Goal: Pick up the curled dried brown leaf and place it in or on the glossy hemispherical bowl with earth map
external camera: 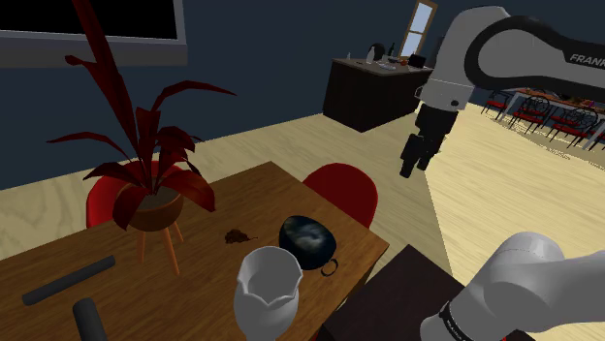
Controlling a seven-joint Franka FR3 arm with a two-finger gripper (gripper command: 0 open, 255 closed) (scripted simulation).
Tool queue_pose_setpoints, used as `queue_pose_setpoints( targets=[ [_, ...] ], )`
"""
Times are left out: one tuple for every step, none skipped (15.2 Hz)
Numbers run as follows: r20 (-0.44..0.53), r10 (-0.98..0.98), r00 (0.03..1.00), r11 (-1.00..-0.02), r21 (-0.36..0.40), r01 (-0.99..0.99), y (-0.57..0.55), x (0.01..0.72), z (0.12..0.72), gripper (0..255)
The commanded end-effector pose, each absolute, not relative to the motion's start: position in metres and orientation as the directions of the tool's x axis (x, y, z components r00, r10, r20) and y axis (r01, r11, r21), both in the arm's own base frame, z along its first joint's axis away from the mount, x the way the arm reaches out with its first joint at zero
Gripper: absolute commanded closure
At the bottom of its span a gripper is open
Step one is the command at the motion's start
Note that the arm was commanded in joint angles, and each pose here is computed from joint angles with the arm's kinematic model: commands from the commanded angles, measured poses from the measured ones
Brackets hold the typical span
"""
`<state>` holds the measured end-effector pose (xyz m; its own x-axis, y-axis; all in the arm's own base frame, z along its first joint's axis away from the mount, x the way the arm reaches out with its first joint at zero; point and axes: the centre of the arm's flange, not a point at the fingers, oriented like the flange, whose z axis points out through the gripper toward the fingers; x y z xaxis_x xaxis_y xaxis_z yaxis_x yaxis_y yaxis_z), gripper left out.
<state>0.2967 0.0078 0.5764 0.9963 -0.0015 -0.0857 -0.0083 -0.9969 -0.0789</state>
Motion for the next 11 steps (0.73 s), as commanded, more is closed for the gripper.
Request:
queue_pose_setpoints(
  targets=[
    [-0.086, -0.001, 0.996, -0.997, -0.079, -0.008, 0.008, 0.297, 0.576, 0],
    [-0.085, 0.008, 0.996, -0.997, -0.078, 0.001, 0.012, 0.305, 0.568, 0],
    [-0.084, 0.017, 0.996, -0.997, -0.077, 0.010, 0.017, 0.314, 0.559, 0],
    [-0.083, 0.026, 0.996, -0.997, -0.076, 0.020, 0.022, 0.323, 0.550, 0],
    [-0.082, 0.035, 0.996, -0.997, -0.074, 0.029, 0.027, 0.332, 0.541, 0],
    [-0.081, 0.044, 0.996, -0.997, -0.073, 0.038, 0.032, 0.340, 0.533, 0],
    [-0.080, 0.053, 0.995, -0.996, -0.072, 0.047, 0.036, 0.349, 0.524, 0],
    [-0.079, 0.062, 0.995, -0.996, -0.071, 0.057, 0.042, 0.357, 0.515, 0],
    [-0.078, 0.071, 0.994, -0.995, -0.070, 0.066, 0.047, 0.366, 0.506, 0],
    [-0.077, 0.080, 0.994, -0.995, -0.069, 0.075, 0.052, 0.375, 0.498, 0],
    [-0.076, 0.089, 0.993, -0.994, -0.068, 0.084, 0.057, 0.383, 0.489, 0]
  ],
)
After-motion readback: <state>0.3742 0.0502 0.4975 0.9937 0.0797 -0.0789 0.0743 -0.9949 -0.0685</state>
